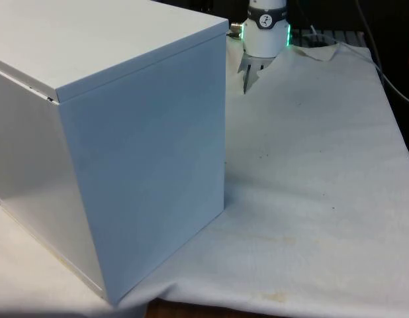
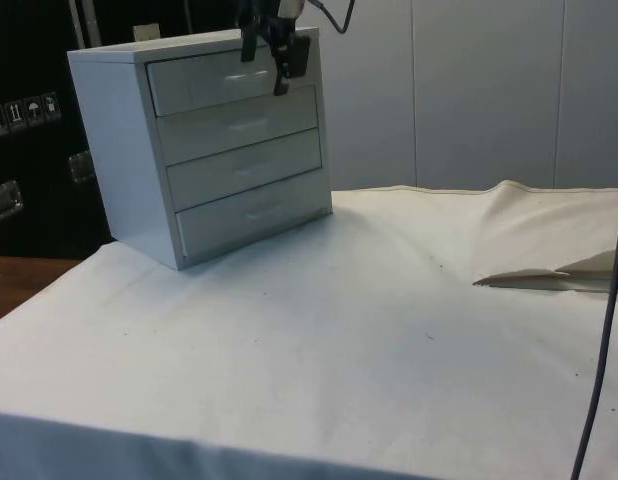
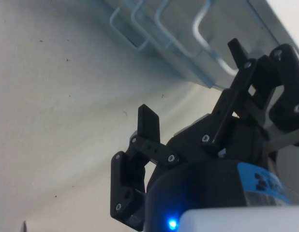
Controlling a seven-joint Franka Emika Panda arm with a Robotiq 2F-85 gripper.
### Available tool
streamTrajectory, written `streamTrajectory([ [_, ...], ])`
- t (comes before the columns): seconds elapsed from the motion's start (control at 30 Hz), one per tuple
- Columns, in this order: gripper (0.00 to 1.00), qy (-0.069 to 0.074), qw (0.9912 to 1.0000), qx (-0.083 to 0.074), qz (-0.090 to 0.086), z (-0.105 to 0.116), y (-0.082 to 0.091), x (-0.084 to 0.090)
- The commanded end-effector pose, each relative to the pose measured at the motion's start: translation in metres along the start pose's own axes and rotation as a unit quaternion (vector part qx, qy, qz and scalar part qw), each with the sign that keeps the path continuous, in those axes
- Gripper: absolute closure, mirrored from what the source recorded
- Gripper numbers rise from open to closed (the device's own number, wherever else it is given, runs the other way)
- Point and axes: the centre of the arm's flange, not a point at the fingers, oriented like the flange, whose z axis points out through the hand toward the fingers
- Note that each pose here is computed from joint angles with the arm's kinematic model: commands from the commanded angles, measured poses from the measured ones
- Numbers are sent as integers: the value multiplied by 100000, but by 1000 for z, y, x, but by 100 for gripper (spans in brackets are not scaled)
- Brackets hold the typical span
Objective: Open the drawer, then close it.
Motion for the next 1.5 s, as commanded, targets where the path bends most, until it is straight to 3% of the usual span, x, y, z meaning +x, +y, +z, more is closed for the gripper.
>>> streamTrajectory([
  [0.0,0,-62,100000,-23,14,1,0,0],
  [1.0,0,-1195,99992,334,-275,25,0,6],
  [1.17,0,-877,99994,363,-525,25,-1,6],
  [1.27,11,-923,99994,382,-542,25,-1,7],
  [1.33,28,-1199,99991,427,-385,26,-1,6],
  [1.37,28,-911,99993,368,-631,25,-1,7],
  [1.47,43,-876,99994,185,-547,25,0,7],
])
